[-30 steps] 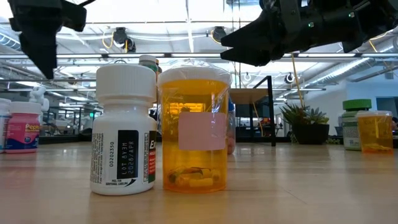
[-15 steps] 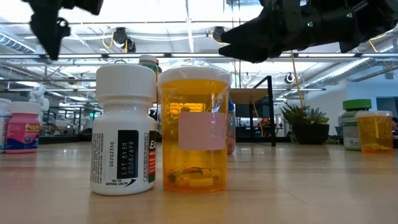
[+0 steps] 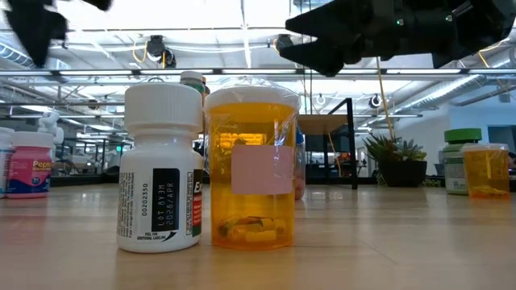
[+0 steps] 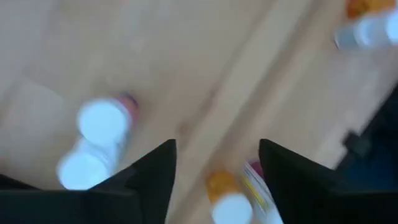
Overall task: Pick and place medicine bottles onto shelf by color
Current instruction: Put the large white medicine bottle on the shelf, aligned with the other large yellow and green medicine bottles
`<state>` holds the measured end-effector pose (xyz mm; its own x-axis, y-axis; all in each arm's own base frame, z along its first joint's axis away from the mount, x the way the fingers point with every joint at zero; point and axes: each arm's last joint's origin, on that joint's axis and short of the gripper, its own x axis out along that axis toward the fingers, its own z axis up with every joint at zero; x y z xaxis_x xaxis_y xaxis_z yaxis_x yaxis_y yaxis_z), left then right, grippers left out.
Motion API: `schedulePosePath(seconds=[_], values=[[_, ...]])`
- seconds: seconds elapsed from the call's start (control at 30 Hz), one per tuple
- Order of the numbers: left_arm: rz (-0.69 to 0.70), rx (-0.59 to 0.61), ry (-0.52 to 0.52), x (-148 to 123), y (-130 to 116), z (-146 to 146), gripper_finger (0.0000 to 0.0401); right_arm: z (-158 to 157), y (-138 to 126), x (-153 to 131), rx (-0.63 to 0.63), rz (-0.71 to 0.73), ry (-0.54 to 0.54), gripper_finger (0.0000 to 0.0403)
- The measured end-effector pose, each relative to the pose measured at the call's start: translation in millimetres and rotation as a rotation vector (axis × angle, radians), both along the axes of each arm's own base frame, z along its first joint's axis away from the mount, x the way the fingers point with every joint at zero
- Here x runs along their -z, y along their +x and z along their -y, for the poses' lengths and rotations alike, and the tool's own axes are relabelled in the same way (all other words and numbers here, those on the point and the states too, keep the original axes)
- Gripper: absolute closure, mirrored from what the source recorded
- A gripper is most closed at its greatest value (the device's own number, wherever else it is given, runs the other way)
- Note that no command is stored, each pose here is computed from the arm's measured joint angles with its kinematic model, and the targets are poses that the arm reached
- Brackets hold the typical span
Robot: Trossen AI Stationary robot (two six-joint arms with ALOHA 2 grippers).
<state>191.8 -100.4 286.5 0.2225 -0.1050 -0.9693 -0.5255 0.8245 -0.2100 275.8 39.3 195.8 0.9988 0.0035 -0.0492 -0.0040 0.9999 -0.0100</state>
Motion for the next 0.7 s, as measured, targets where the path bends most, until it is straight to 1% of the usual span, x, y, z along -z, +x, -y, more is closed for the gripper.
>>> schedulePosePath(seconds=[0.07, 0.13, 0.2, 0.27, 0.33, 0.4, 0.47, 0.63, 0.7], values=[[-0.002, 0.011, -0.030, -0.3, -5.3, 11.9, 0.0198, -4.3, -0.9, 2.0, 0.017, -0.019, 0.023, 0.0035], [-0.021, -0.019, -0.086, -2.4, -10.7, 22.9, 0.0218, -11.1, -2.1, 2.1, 0.004, -0.020, 0.042, 0.0035], [-0.062, -0.061, -0.205, -11.2, -16.0, 35.9, 0.0235, -18.5, -3.6, 1.5, 0.000, -0.013, 0.059, 0.0035], [-0.063, -0.047, -0.319, -25.8, -21.5, 51.6, 0.0249, -25.2, -5.4, 0.9, 0.012, -0.007, 0.067, 0.0035], [-0.047, -0.040, -0.357, -38.9, -28.7, 63.0, 0.0259, -31.9, -7.4, -0.2, 0.030, 0.005, 0.076, 0.0035], [-0.019, -0.051, -0.348, -47.4, -32.6, 72.1, 0.0267, -39.0, -9.7, -0.4, 0.041, 0.008, 0.086, 0.0035], [0.006, -0.047, -0.318, -47.7, -36.2, 83.2, 0.0269, -46.2, -12.4, -0.4, 0.051, 0.009, 0.086, 0.0035], [0.029, -0.018, -0.203, -31.8, -42.8, 107.4, 0.0261, -60.1, -19.2, -0.5, 0.130, 0.015, 0.079, 0.0035], [0.045, -0.003, -0.180, -26.5, -42.4, 115.2, 0.0256, -63.1, -21.1, -0.5, 0.157, 0.017, 0.077, 0.0035]])
